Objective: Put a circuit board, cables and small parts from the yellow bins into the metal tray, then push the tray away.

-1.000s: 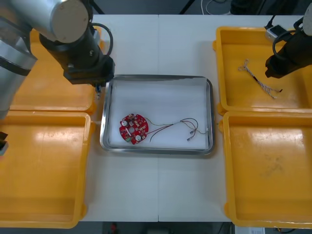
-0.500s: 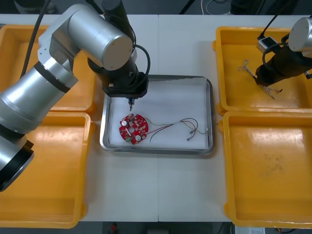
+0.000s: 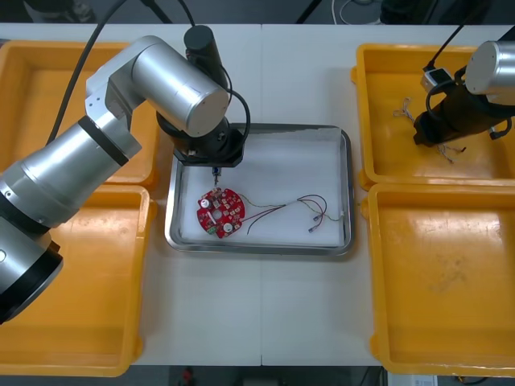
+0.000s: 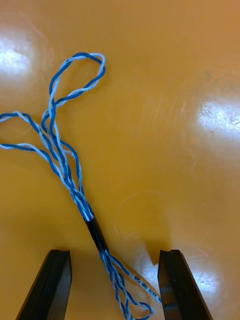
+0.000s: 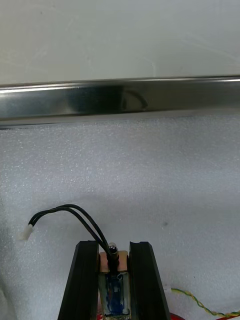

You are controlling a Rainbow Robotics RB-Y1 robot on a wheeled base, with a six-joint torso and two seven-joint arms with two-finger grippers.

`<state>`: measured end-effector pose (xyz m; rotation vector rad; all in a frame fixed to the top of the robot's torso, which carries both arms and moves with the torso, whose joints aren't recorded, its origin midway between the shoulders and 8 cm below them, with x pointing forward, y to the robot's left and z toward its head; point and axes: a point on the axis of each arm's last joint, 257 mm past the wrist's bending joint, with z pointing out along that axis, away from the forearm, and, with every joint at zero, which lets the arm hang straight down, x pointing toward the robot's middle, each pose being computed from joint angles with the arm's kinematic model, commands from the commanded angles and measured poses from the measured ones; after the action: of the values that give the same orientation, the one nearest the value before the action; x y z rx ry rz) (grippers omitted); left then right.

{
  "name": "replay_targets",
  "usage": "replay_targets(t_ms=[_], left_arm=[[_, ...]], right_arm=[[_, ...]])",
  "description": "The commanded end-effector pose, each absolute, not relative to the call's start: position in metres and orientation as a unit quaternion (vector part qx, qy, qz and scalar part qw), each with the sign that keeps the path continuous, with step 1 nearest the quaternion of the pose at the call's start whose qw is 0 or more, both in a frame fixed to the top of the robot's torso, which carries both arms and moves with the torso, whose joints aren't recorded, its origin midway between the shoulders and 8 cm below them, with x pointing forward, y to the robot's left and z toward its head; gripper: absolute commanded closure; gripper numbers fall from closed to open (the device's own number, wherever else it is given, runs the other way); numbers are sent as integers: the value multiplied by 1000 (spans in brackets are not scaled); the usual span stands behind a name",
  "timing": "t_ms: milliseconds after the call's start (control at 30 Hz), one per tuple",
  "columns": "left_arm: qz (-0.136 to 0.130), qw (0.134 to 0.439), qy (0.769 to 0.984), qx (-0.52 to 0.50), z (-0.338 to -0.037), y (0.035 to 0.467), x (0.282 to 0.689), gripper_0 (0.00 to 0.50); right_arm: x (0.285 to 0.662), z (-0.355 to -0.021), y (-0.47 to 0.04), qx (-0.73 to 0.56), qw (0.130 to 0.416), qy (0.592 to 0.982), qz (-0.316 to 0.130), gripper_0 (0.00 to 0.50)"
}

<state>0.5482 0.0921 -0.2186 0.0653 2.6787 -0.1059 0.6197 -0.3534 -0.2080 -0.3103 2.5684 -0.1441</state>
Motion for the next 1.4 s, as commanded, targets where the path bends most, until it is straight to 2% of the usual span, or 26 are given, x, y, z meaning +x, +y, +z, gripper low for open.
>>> replay_targets(t_ms=[33, 67, 133, 167, 200, 267, 300, 467, 500, 533, 567, 600, 733, 867, 1033, 1200, 1400], left_arm=[[-44, 256, 964, 49, -194, 66, 558, 499], [-43, 256, 964, 49, -194, 67, 558, 498], [-42, 256, 964, 51, -194, 67, 558, 495], [-41, 256, 964, 51, -194, 68, 558, 433], [-41, 257, 964, 52, -194, 67, 558, 263], [-40, 257, 964, 50, -194, 68, 558, 52], [-40, 257, 964, 50, -194, 68, 558, 0], [-40, 258, 964, 49, -194, 69, 559, 0], [-39, 258, 964, 48, -194, 69, 558, 0], [-39, 258, 964, 47, -193, 69, 558, 0], [-40, 258, 964, 46, -193, 69, 558, 0], [-39, 257, 965, 44, -192, 70, 558, 0], [-48, 253, 966, 32, -182, 73, 557, 0], [-48, 246, 968, 21, -167, 77, 551, 0], [-51, 242, 969, 0, -141, 87, 546, 0], [-59, 248, 967, -26, -110, 107, 551, 0], [-75, 265, 959, -59, -77, 142, 562, 0]], right_arm=[[632, -190, -336, -120, 285, 949, -57, 14], [631, -193, -338, -118, 282, 951, -56, 31], [630, -197, -341, -112, 279, 952, -52, 35], [628, -199, -343, -111, 276, 953, -51, 36], [628, -200, -344, -109, 275, 954, -50, 35], [626, -203, -346, -107, 272, 955, -49, 34], [626, -204, -346, -107, 271, 955, -49, 35], [623, -208, -355, -93, 271, 957, -42, 34], [622, -209, -356, -92, 271, 957, -41, 79], [622, -210, -358, -91, 272, 957, -40, 246], [621, -211, -358, -91, 272, 957, -40, 475], [621, -212, -360, -91, 273, 957, -40, 500], [621, -212, -364, -96, 273, 956, -45, 500], [621, -198, -367, -105, 278, 953, -54, 500], [607, -171, -372, -108, 268, 956, -51, 500], [594, -146, -369, -114, 265, 956, -44, 500], [577, -120, -364, -139, 255, 955, -57, 500]])
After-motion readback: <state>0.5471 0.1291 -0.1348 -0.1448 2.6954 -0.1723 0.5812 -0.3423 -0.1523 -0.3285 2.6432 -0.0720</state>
